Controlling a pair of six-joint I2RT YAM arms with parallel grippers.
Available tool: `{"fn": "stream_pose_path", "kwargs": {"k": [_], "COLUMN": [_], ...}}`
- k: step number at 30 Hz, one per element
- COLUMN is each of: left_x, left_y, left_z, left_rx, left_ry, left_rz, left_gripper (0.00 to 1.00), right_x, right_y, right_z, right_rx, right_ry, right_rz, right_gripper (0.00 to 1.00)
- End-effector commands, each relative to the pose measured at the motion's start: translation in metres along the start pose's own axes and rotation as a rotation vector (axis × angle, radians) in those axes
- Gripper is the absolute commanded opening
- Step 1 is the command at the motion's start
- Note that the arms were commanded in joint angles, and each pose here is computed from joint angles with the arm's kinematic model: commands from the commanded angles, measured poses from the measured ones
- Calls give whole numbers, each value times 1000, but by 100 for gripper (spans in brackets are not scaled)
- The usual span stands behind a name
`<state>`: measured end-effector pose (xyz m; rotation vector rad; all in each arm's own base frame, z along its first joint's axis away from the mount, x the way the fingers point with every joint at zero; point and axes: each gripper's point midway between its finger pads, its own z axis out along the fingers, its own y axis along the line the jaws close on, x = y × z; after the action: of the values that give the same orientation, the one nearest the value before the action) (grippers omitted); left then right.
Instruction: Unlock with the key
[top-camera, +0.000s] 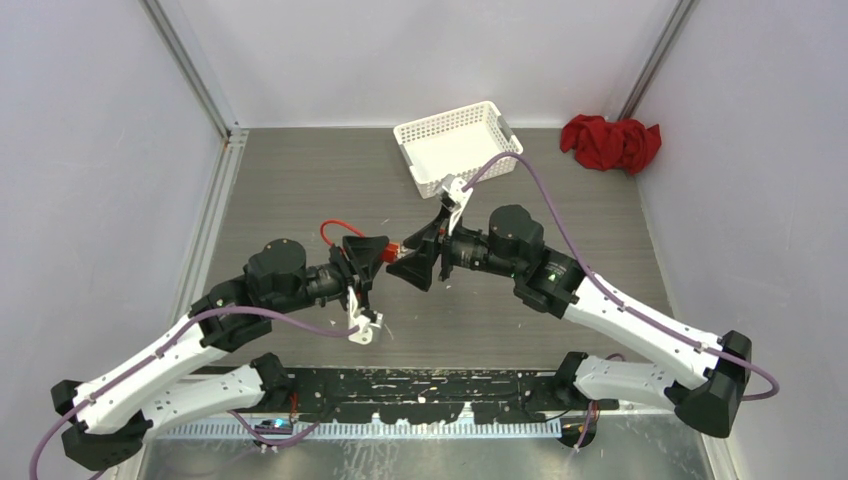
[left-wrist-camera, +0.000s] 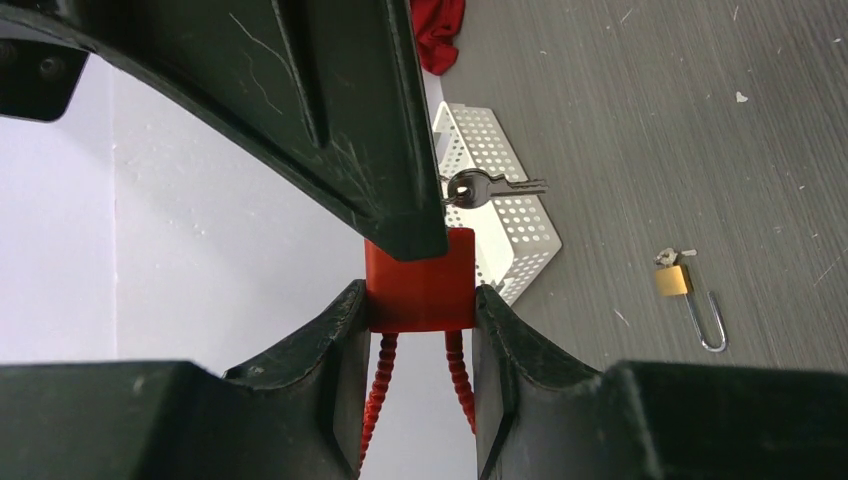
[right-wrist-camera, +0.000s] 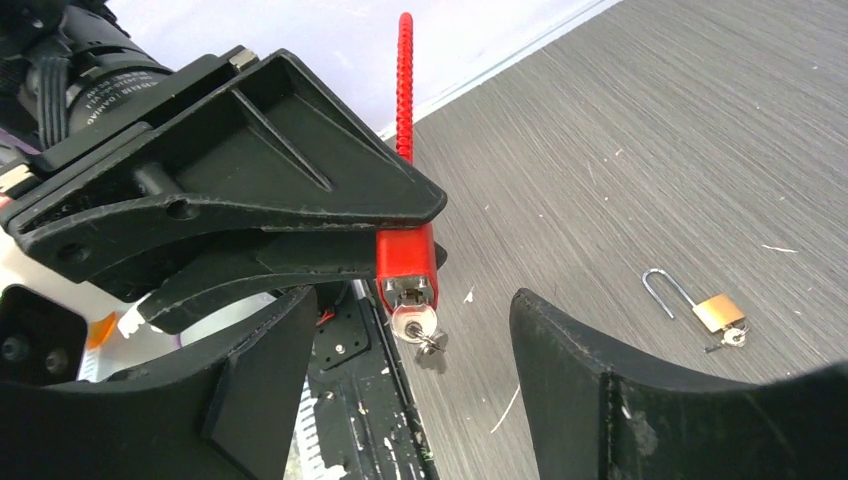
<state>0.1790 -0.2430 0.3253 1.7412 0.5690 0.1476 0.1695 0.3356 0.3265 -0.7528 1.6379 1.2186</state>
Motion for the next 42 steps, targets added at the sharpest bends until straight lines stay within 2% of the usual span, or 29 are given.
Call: {"fn": "stream_pose_path", "kwargs": {"k": [1, 6, 15, 17, 19, 20, 22, 23, 24, 25, 27, 30, 37, 42], "left_x": [-6, -8, -8, -7, -8, -7, -7, -7, -7, -7, -10, -20, -25, -19], "left_y": [21, 22, 28, 28, 29, 29, 30, 30, 28, 26, 23, 27, 16, 3], "left_z": [-7, -7, -10, -10, -10, -10, -12, -12, -14, -16, -21, -33, -37, -31], "left_rx": [-82, -84, -102, -106, -110, -112, -118, -120, -117, -108, -99, -133, -127, -43], "left_ry": [-18, -29, -21, -19, -20, -19, -19, -17, -17, -16, -28, -74, -101, -76], "left_rz": [23, 33, 42, 42, 42, 41, 32, 28, 24, 21, 9, 27, 131, 74], "left_gripper": [0, 0, 0, 0, 0, 8, 42, 60, 67, 70, 70, 64, 36, 28], "right_x": [-36, -38, -31, -29, -31, -33, -36, -36, -36, -37, -35, -29, -27, -29], "right_y": [9, 11, 14, 14, 16, 17, 18, 18, 17, 16, 17, 19, 27, 30], "right_z": [3, 12, 21, 21, 20, 19, 12, 9, 5, 2, -6, -15, -18, -15], "right_rx": [17, 5, -26, -31, -35, -36, -33, -35, -41, -52, -93, -158, -236, -258], "right_ry": [-100, -96, -54, -52, -62, -70, -92, -96, -97, -96, -83, -47, -19, -14], "right_rz": [-73, -64, -41, -36, -32, -30, -38, -44, -49, -51, -48, -31, -12, 0], "right_gripper": [75, 69, 52, 41, 22, 13, 2, 1, 1, 1, 1, 1, 1, 1]}}
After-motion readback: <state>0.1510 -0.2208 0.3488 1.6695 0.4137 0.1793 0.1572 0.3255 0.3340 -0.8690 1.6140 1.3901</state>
